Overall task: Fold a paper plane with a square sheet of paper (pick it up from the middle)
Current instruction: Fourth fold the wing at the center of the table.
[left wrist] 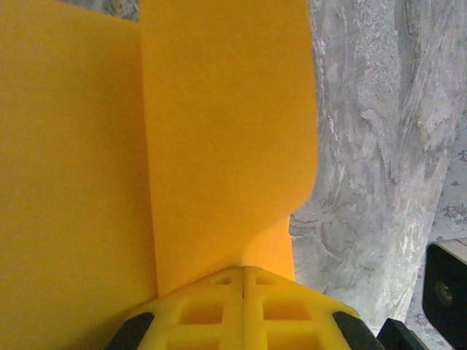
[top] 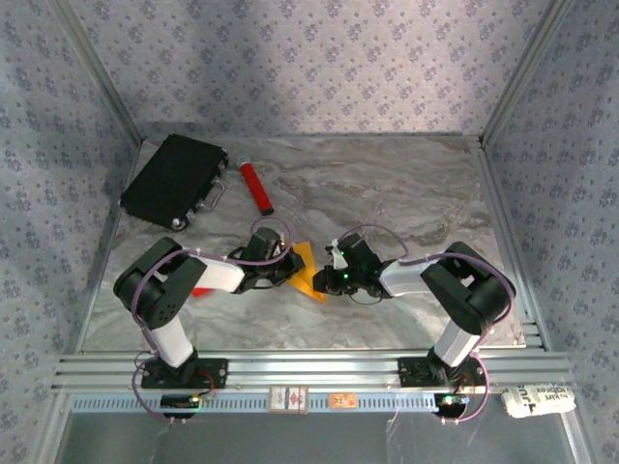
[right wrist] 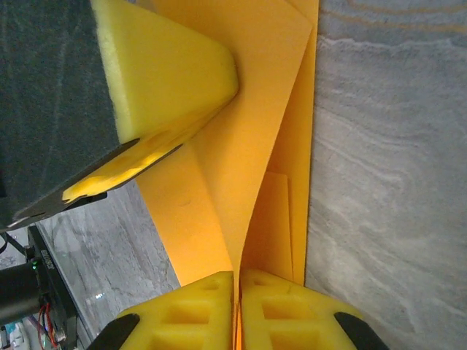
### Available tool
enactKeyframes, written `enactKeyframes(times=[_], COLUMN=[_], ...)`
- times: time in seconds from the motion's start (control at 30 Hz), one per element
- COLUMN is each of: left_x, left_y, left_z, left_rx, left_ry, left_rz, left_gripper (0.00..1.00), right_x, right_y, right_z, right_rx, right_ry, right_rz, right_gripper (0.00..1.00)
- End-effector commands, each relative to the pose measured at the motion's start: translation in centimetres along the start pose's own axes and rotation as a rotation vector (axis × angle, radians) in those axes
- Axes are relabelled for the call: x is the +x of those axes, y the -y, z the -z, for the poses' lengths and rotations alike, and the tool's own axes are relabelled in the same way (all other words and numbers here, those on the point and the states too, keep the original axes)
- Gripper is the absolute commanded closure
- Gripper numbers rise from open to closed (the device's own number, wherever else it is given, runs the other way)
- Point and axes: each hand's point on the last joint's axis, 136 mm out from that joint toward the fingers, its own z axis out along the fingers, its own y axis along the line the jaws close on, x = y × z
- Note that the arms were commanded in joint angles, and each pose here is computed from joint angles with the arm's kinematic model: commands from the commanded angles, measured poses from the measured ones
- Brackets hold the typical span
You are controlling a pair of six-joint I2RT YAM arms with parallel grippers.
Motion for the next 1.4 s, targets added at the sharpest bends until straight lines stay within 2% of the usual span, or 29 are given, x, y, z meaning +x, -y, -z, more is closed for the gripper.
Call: enactKeyframes(times=[0.0, 0.3, 0.53, 0.87, 1.03, 1.13, 1.37], left_x=[1.2, 1.3, 1.3, 1.4, 1.4, 1.4, 1.4], left_y=[-2.4, -2.6, -2.8, -3.0, -3.0, -3.0, -3.2], left_z=[-0.3, -0.3, -0.3, -0.2, -0.3, -0.2, -0.3], left_rx=[-0.076, -0.077, -0.080, -0.083, -0.081, -0.081, -0.085], left_ry=[-0.035, -0.035, -0.033, -0.034, -0.036, -0.035, -0.036], left_rz=[-0.002, 0.001, 0.006, 0.008, 0.009, 0.009, 0.011], left_gripper=[0.96, 0.95, 0.96, 0.95, 0.96, 0.96, 0.96], right_x=[2.7, 4.2, 5.1, 5.0, 5.8, 6.3, 6.2], right_y=[1.9, 1.7, 2.6, 2.4, 2.8, 3.3, 2.9], right_z=[0.5, 1.0, 1.0, 1.3, 1.3, 1.2, 1.6], right_rx=[0.052, 0.007, 0.026, 0.019, 0.018, 0.028, 0.016], right_ry=[-0.082, -0.128, -0.155, -0.158, -0.181, -0.192, -0.183], right_rz=[-0.056, -0.052, -0.069, -0.062, -0.071, -0.084, -0.070], right_gripper=[0.88, 0.90, 0.93, 0.88, 0.94, 0.95, 0.89])
